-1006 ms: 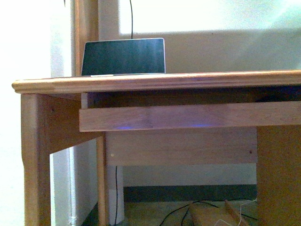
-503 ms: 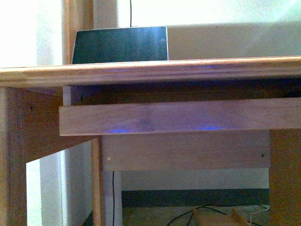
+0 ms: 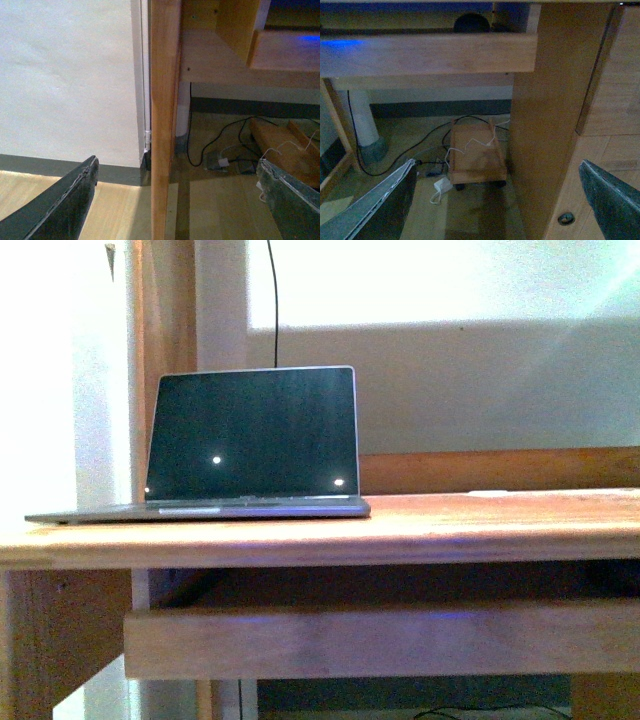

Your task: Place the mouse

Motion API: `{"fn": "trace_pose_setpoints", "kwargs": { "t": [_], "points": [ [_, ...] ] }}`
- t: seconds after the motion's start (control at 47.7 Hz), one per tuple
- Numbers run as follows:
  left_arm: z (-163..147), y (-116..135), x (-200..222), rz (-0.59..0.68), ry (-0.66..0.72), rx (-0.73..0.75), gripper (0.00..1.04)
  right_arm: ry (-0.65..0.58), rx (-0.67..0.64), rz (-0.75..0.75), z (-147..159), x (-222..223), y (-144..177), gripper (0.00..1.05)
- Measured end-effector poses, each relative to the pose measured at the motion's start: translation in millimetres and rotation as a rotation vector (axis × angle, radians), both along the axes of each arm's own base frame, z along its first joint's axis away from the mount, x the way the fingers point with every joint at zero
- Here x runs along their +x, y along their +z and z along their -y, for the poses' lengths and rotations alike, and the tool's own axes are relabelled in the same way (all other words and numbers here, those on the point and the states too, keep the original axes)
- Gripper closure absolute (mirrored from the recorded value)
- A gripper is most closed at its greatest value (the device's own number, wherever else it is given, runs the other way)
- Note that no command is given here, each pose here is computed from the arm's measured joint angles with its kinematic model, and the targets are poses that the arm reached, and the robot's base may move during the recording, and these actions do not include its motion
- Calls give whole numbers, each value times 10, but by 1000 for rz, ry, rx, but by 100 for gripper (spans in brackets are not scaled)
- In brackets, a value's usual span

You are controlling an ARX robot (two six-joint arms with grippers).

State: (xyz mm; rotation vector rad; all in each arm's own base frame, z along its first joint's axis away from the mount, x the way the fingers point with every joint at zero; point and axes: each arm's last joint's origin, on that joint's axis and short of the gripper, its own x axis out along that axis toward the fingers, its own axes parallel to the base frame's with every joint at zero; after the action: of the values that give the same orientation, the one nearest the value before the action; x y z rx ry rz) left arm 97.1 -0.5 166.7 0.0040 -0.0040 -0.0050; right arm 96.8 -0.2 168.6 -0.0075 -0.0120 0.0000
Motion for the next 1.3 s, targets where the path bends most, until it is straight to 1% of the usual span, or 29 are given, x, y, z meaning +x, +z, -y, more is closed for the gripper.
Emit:
{"fn": "trace_pose_setpoints", "kwargs": {
  "t": [0.293, 0.314, 0.356, 0.419, 0.503, 0.566, 0.629, 0.65, 0.712, 0.733, 0.817, 0.88, 0.964, 1.027, 1.131, 1.299],
  "points": [
    [0, 0, 0, 0, 0, 0, 8, 0, 0, 0, 0, 0, 0, 7],
    [88, 28, 303, -395, -238, -117, 8, 0, 0, 0, 0, 0, 0, 7],
    [91, 65, 378, -395, -252, -59, 8, 0, 1, 0, 0, 0, 0, 7],
    [119, 134, 571, -387, -296, 93, 8, 0, 1, 0, 0, 0, 0, 7],
    [209, 126, 766, -350, -385, 354, 8, 0, 0, 0, 0, 0, 0, 7],
    [262, 71, 904, -286, -432, 612, 8, 0, 0, 0, 0, 0, 0, 7],
    [280, 20, 1006, -227, -460, 795, 8, 0, 1, 0, 0, 0, 0, 7],
    [282, 11, 1023, -217, -465, 825, 8, 0, 1, 0, 0, 0, 0, 7],
    [290, -44, 1120, -163, -489, 977, 8, 0, 0, 0, 0, 0, 0, 7],
    [289, -54, 1136, -153, -493, 1002, 8, 0, 0, 0, 0, 0, 0, 7],
    [278, -124, 1261, -61, -529, 1200, 8, 0, 0, 0, 0, 0, 0, 7],
    [259, -167, 1347, -7, -545, 1305, 8, 0, 0, 0, 0, 0, 0, 7],
    [236, -224, 1457, 51, -566, 1406, 8, 0, 0, 0, 0, 0, 0, 7],
    [238, -249, 1524, 87, -573, 1446, 8, 0, 0, 0, 0, 0, 0, 7],
    [254, -266, 1640, 147, -569, 1463, 8, 0, 0, 0, 0, 0, 0, 7],
    [251, -321, 1762, 178, -573, 1470, 8, 0, 0, 0, 0, 0, 0, 7]
  ]
}}
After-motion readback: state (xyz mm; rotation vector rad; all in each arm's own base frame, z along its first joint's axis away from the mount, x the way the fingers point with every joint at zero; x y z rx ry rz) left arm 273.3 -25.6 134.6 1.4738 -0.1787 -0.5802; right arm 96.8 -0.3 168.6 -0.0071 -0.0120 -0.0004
